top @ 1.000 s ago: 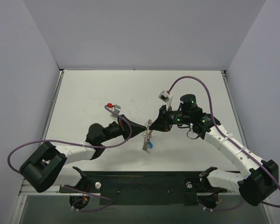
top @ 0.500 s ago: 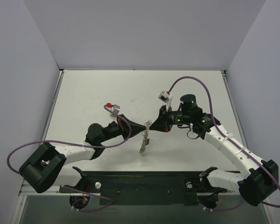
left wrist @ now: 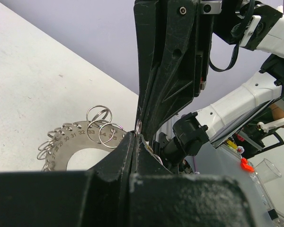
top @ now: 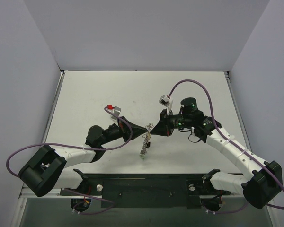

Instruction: Put the keys on the keyring

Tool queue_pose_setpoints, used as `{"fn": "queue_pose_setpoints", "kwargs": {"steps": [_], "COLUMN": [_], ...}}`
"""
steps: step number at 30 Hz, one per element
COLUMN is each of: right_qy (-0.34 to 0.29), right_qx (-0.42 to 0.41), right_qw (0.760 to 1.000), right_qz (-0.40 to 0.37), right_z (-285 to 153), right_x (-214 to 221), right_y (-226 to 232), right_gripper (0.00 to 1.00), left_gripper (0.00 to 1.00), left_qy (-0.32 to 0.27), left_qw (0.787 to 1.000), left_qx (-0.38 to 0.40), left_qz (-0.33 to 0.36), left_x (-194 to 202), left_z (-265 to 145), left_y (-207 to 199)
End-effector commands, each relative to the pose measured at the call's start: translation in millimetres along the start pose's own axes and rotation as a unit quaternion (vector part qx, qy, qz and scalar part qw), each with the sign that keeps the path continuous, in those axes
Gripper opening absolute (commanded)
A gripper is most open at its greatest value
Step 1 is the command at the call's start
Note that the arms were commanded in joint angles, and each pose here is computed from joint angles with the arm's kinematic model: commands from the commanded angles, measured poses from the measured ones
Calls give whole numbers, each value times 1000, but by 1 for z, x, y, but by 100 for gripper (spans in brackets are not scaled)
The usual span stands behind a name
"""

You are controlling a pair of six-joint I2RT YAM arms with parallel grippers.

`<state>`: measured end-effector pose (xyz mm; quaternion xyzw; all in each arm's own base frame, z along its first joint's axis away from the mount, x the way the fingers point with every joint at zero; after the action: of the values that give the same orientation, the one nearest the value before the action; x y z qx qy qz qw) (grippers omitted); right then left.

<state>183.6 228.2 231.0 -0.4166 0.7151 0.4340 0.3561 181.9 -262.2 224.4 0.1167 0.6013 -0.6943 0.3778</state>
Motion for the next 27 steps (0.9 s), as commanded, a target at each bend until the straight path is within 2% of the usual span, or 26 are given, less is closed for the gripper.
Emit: {"fn": "queue_pose_setpoints", "kwargs": {"steps": [1, 27], "right_qy": [1, 4], "right_qx": [-25, -10], "right_qw": [1000, 1000], "right_qz": [0, 26], "right_z": [4, 7], "right_x": [3, 5], "right_y": [9, 5], "right_gripper": [0, 0], "left_gripper": [0, 0], "left_qy": [-111, -106], "left_qw": [976, 974], "left_qx": [147, 154], "left_qz": [119, 126], "left_x": [-47, -47], "left_z": [-1, -2], "left_y": [-66, -69]}}
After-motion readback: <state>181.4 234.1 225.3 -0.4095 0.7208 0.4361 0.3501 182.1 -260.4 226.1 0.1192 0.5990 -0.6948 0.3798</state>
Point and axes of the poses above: each gripper's point midway between its finger pads, its own z axis out along the fingers, its own y axis along the line the jaws close on, x = y × z, the point moved 5 cm from there along -z, back along the fingers, and after that the axes turned 14 degrees about -z, right-handed, at the moved point
